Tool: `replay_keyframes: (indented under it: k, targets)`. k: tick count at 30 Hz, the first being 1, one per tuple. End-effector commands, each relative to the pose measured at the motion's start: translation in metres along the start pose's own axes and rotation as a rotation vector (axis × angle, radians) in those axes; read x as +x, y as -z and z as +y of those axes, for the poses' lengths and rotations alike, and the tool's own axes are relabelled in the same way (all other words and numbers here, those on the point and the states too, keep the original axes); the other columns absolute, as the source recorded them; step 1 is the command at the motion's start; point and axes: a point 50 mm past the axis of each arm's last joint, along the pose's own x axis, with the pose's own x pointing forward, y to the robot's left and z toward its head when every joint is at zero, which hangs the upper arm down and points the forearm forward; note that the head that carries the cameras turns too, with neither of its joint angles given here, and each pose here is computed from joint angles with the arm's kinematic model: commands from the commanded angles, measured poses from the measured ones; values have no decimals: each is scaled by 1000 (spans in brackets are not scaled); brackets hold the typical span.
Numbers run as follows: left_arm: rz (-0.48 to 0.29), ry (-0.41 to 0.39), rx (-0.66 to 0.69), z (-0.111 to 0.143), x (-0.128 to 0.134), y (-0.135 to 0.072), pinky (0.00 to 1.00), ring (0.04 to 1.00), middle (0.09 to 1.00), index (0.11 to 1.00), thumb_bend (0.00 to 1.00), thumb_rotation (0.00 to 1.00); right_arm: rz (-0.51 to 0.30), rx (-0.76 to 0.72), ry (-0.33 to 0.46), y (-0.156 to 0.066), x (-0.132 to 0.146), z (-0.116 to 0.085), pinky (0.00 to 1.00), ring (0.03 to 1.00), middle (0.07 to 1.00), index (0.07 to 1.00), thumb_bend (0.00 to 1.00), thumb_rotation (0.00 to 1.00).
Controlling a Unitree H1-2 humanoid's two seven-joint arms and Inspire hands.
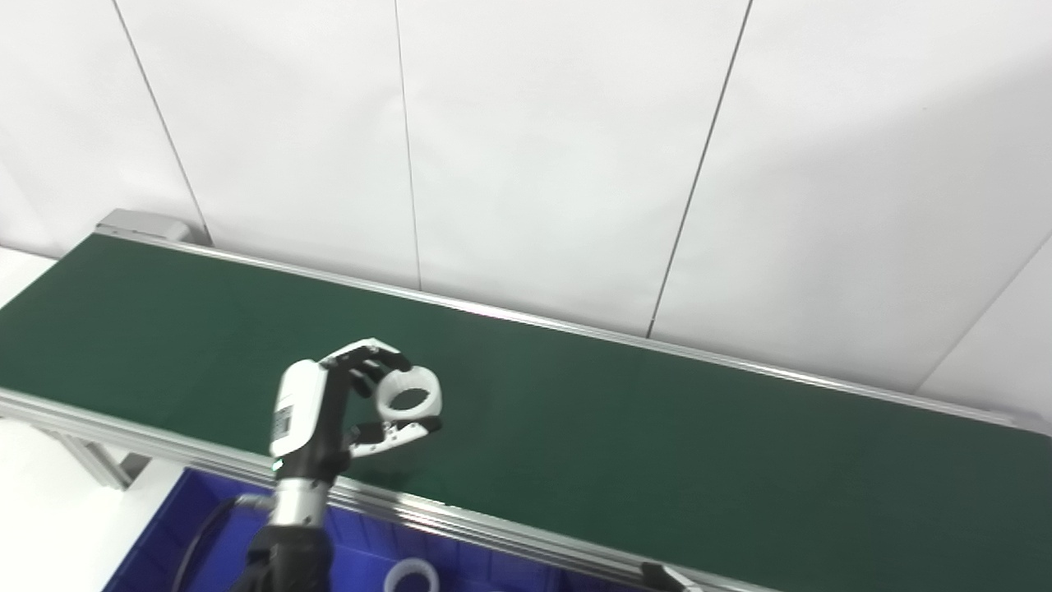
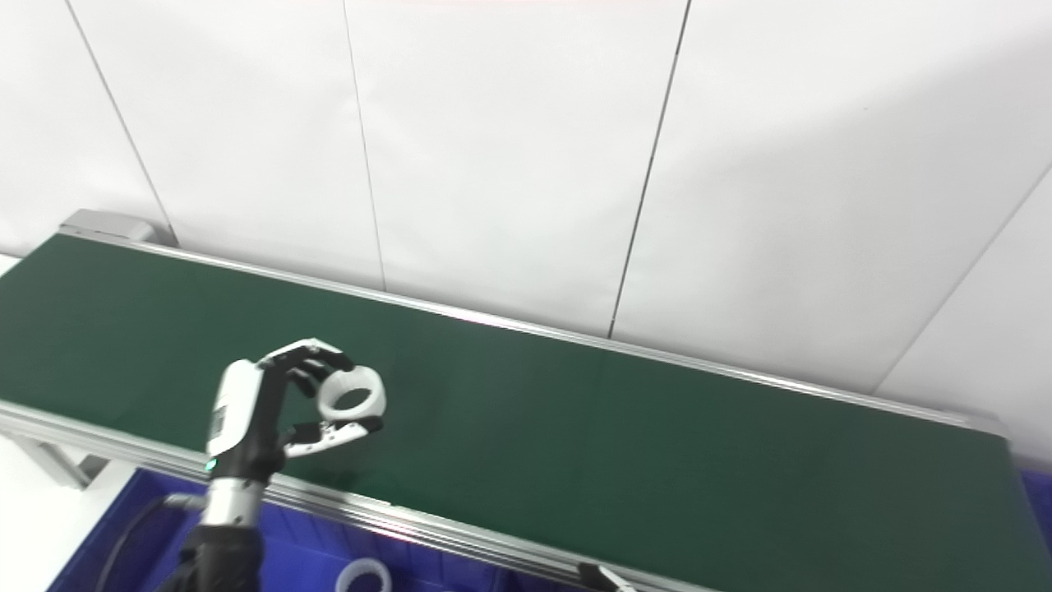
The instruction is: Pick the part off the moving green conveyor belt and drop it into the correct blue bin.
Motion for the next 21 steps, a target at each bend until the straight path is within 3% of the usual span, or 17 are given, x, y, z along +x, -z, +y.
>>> replay_keyframes:
  k: [1,9,19,21]
  targets:
    - [-47,-32,-38,11,-1,-7,322,393,484,524,469,0,-52,22,21,-14,4,-1,652,756,805,822,973,69]
    - [20,33,-214,17,-27,11,344,423,495,507,471,0,-47,48,22,-24,5,4,678,771,814,826,973,105]
    - [82,187,-207,23,-56,35,417,458,499,477,476,0,-57,41,23,-35,5,15,703,795,839,849,916,206]
    - [81,207,-202,26,-61,38,370,448,504,492,474,0,-52,48,22,-37,5,18,730,810,856,868,885,237]
